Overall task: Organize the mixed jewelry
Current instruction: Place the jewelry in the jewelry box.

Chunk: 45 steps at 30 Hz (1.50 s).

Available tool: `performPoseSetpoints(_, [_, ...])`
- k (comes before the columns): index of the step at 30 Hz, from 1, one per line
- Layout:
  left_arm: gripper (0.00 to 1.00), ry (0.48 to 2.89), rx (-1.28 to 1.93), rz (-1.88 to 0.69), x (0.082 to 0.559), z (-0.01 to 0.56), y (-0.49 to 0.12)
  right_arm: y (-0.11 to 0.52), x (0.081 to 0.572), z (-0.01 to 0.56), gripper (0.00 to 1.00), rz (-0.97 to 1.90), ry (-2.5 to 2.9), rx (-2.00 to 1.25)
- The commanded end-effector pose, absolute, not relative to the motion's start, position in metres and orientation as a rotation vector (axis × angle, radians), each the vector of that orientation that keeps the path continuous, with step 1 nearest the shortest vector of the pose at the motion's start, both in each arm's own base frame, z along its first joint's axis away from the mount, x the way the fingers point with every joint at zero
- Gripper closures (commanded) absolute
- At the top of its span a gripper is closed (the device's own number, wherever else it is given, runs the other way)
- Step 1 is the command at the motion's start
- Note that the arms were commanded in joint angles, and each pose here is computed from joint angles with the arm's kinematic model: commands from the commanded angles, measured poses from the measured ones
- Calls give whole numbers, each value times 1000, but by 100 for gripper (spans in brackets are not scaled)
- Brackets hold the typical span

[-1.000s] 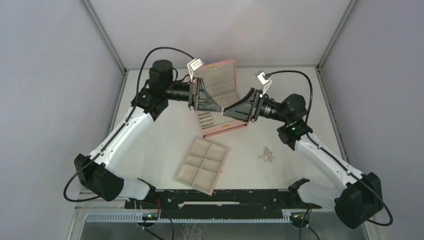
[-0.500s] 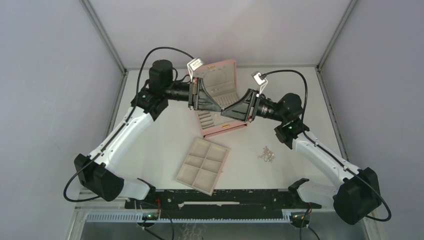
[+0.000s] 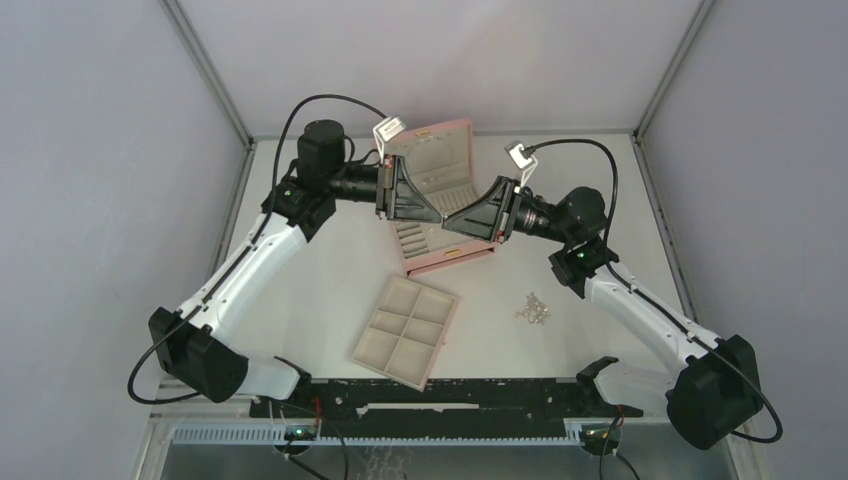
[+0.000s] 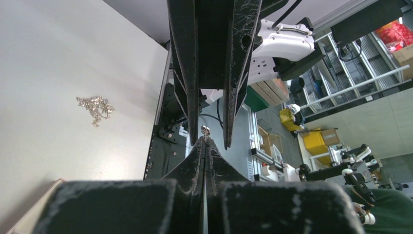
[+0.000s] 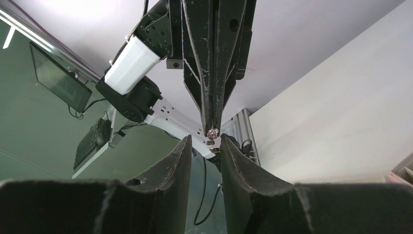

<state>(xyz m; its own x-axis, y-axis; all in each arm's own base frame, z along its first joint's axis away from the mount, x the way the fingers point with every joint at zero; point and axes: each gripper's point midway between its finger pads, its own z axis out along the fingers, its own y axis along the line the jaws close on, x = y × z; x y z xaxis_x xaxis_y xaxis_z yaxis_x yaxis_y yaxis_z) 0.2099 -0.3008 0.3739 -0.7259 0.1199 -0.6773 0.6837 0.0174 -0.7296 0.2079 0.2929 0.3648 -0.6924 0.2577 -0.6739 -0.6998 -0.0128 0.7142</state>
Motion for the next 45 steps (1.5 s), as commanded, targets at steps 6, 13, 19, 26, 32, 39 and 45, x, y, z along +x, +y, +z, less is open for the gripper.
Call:
performPoseSetpoints(6, [100, 1810, 853, -1752, 202, 387, -295, 289, 209, 395, 68, 1762, 1471, -478])
performPoseSetpoints(13, [100, 1808, 855, -1753, 201, 388, -295, 288, 214, 396, 64, 1757, 1469, -449])
performPoseSetpoints(19, [100, 1806, 856, -1753, 200, 388, -295, 289, 216, 396, 65, 1759, 1470, -439])
performPoseSetpoints(26, [100, 1803, 858, -1754, 199, 389, -294, 290, 218, 395, 70, 1767, 1475, -435])
performPoseSetpoints(32, [100, 1802, 858, -1753, 200, 389, -294, 290, 220, 394, 78, 1767, 1479, -427])
performPoseSetpoints(39, [100, 1812, 837, -1745, 202, 389, -295, 290, 221, 392, 94, 1763, 1489, -419])
performPoseSetpoints(45, [70, 1823, 799, -1740, 210, 388, -293, 289, 222, 392, 100, 1749, 1497, -411])
